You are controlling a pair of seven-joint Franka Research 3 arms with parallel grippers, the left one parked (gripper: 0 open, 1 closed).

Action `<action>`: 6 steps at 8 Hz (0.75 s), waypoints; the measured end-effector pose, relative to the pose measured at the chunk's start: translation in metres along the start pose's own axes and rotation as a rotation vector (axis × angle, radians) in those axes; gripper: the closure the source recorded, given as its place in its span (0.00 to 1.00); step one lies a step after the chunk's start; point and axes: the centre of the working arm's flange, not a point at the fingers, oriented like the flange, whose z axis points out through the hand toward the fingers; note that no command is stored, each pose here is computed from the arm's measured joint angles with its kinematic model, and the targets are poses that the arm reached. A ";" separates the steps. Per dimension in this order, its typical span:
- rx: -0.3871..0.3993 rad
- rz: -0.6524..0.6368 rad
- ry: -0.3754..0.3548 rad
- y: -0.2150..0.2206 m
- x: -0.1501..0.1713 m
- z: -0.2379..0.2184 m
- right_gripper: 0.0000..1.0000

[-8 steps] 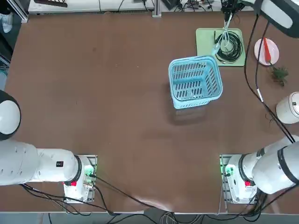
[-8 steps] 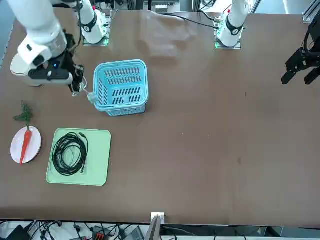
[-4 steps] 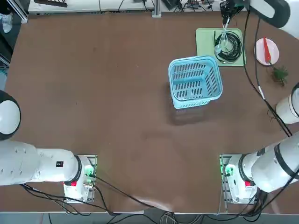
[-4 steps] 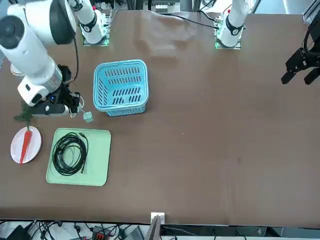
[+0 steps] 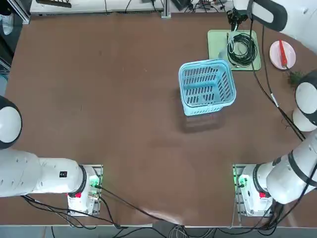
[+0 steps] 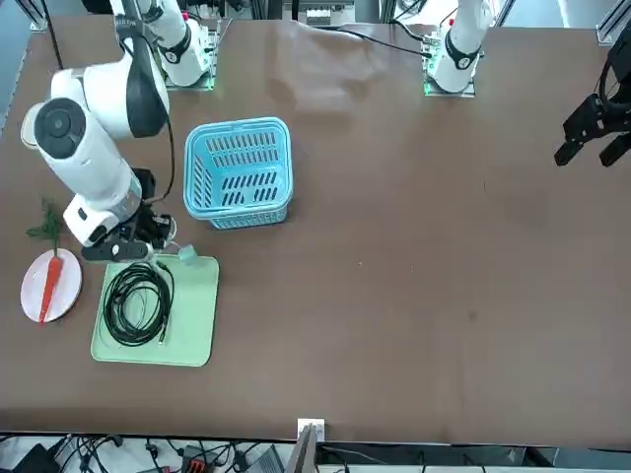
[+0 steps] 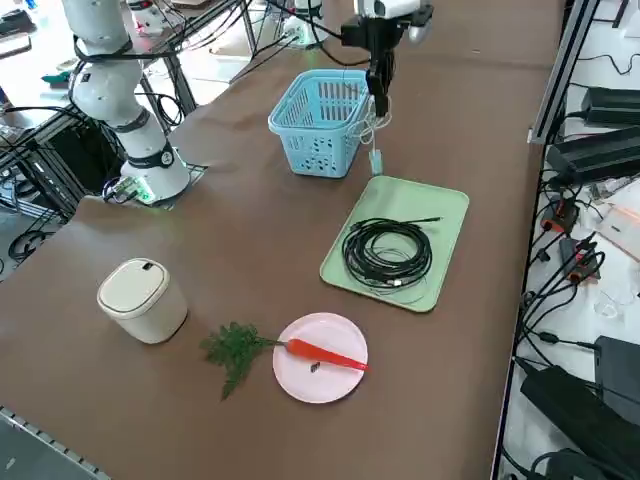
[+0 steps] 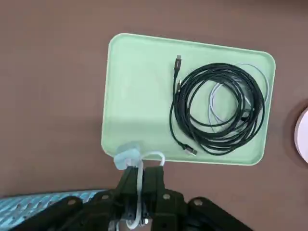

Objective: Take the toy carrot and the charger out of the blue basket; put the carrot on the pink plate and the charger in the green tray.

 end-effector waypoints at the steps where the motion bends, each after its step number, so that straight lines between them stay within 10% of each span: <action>1: -0.009 0.007 -0.011 0.006 0.005 0.018 0.97; 6: 0.115 -0.104 -0.073 0.071 0.019 0.080 0.97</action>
